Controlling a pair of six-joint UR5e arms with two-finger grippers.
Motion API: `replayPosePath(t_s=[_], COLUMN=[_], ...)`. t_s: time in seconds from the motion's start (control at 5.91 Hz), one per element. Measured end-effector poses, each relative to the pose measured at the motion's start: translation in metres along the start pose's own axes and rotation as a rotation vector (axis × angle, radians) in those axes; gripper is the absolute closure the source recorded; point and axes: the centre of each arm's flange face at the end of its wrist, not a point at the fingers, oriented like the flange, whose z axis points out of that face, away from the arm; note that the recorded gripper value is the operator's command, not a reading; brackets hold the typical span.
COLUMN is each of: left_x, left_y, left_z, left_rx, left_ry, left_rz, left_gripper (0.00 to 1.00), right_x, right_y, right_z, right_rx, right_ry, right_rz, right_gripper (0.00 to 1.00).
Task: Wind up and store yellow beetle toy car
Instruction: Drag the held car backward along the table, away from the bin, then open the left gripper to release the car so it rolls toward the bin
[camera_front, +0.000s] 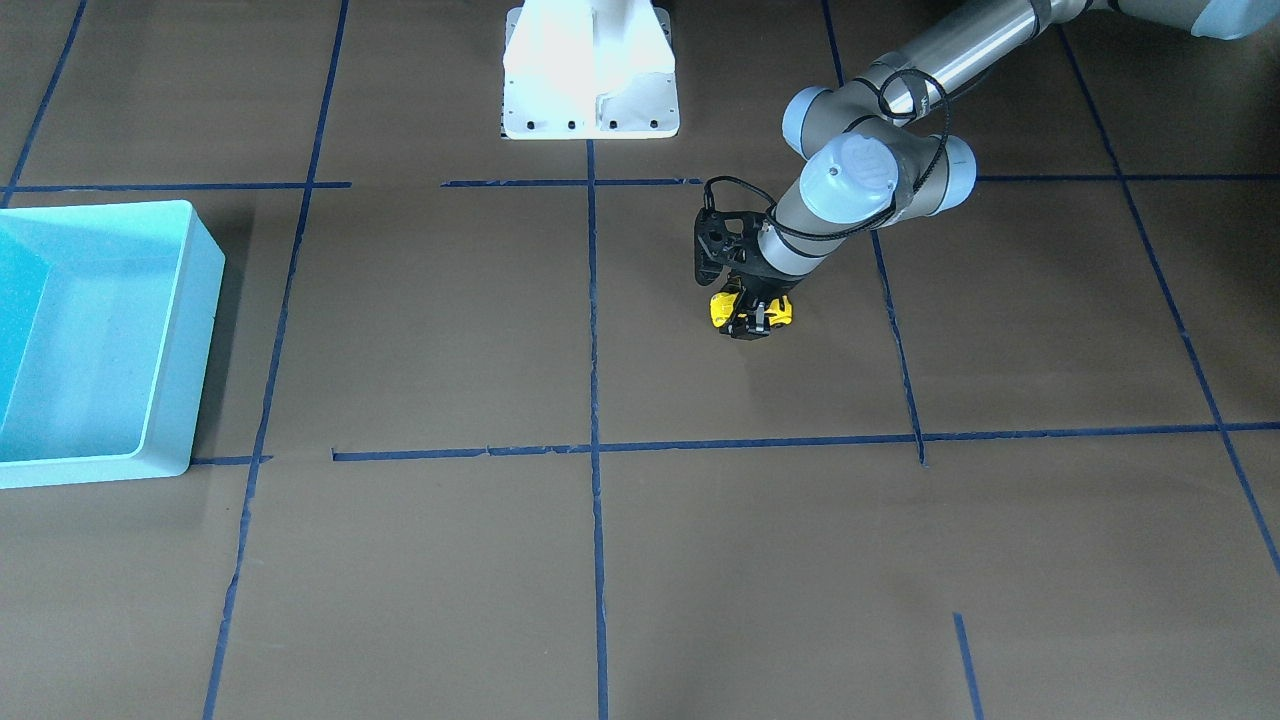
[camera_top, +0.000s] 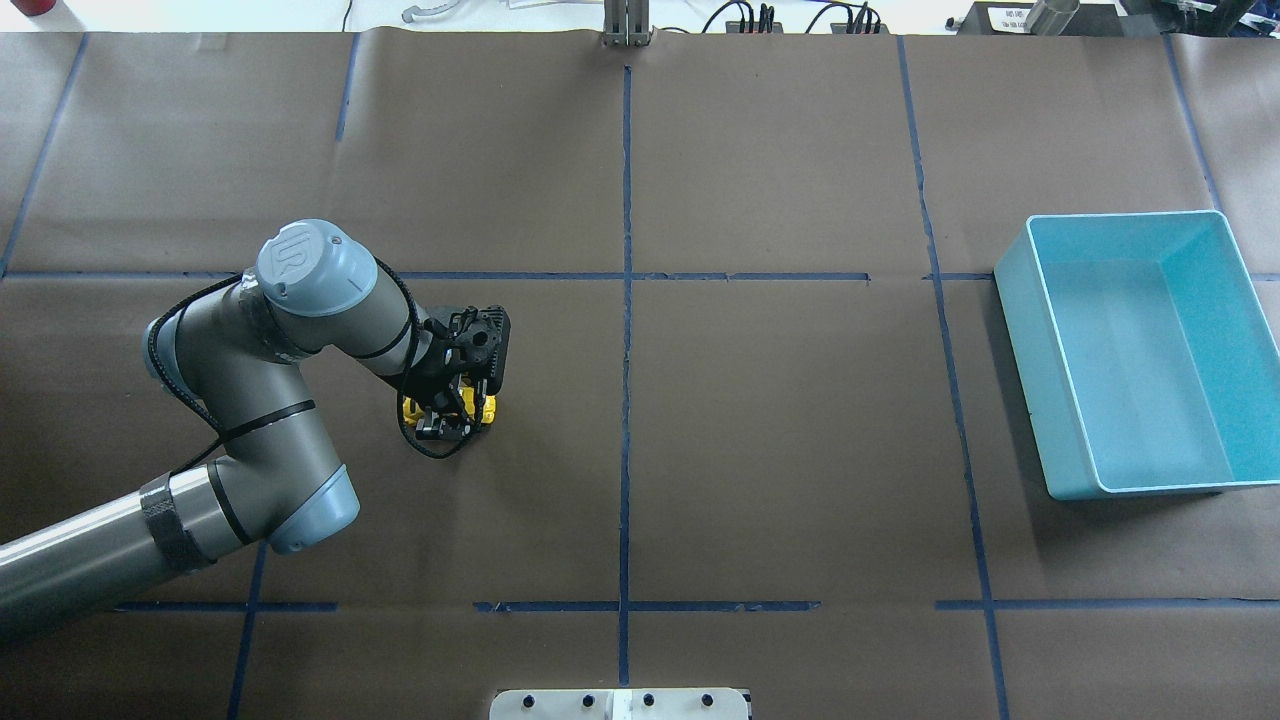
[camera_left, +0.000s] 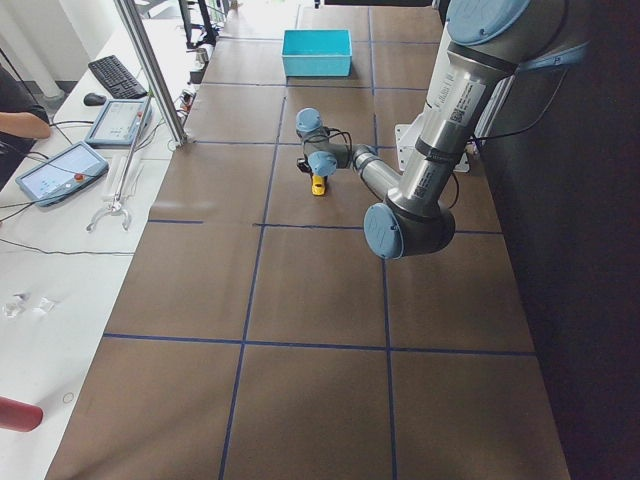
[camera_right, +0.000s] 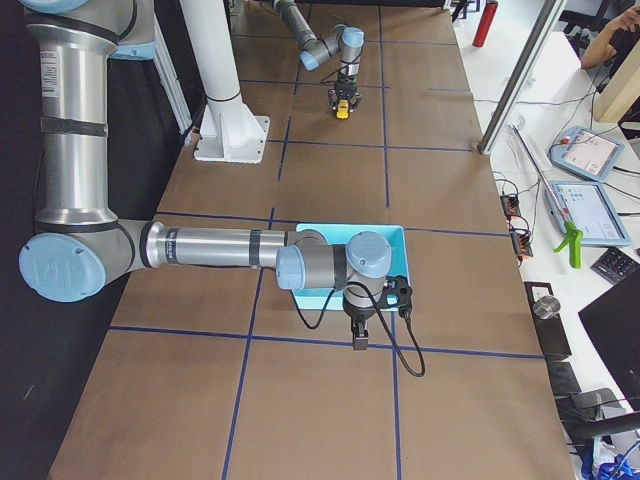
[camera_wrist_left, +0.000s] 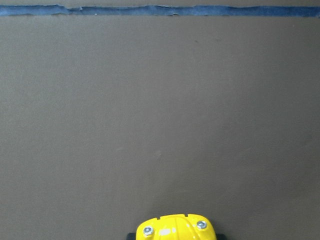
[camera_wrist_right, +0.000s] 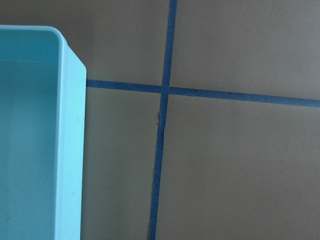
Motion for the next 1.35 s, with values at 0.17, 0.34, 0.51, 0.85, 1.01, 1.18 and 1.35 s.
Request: replayPosePath(t_s=[0.17,0.34,0.51,0.85,1.01,1.18,1.35], left_x=[0.0000,0.0006,0.0017,0.0026,0.0029,0.0029,0.0033], left_y=[0.0001,0.0002,-0.0002,0.0004,0.0010,0.0016,0.0018], left_z=[0.0000,0.0011,0.0024,0.0052,0.0069,0.0080,0.0089], left_rx=[0.001,0.000,-0.001,-0.005,-0.008,-0.010,-0.011], left_ry=[0.001,0.002,0.005,0.008,0.009,0.010,0.011], left_rz=[0.013,0.018,0.020,0.020,0.020,0.019,0.019], left_gripper=[0.01,0.00,0.00,0.00,0.00,0.00,0.00], right_x=[-0.0001,-0.0002,0.0000,0.0001,0.0000,0.0000,0.0001], right_y=[-0.0001,-0.0003,-0.0002,0.0002,-0.0001,-0.0001,0.0000], right_z=[-0.0001,-0.0002,-0.0001,0.0001,-0.0001,-0.0001,-0.0001], right_rx=[0.000,0.001,0.000,0.000,0.000,0.000,0.000], right_ry=[0.000,0.000,0.001,0.000,0.001,0.001,0.001], right_rz=[0.000,0.001,0.001,0.001,0.001,0.001,0.000], right_gripper=[0.00,0.00,0.00,0.00,0.00,0.00,0.00])
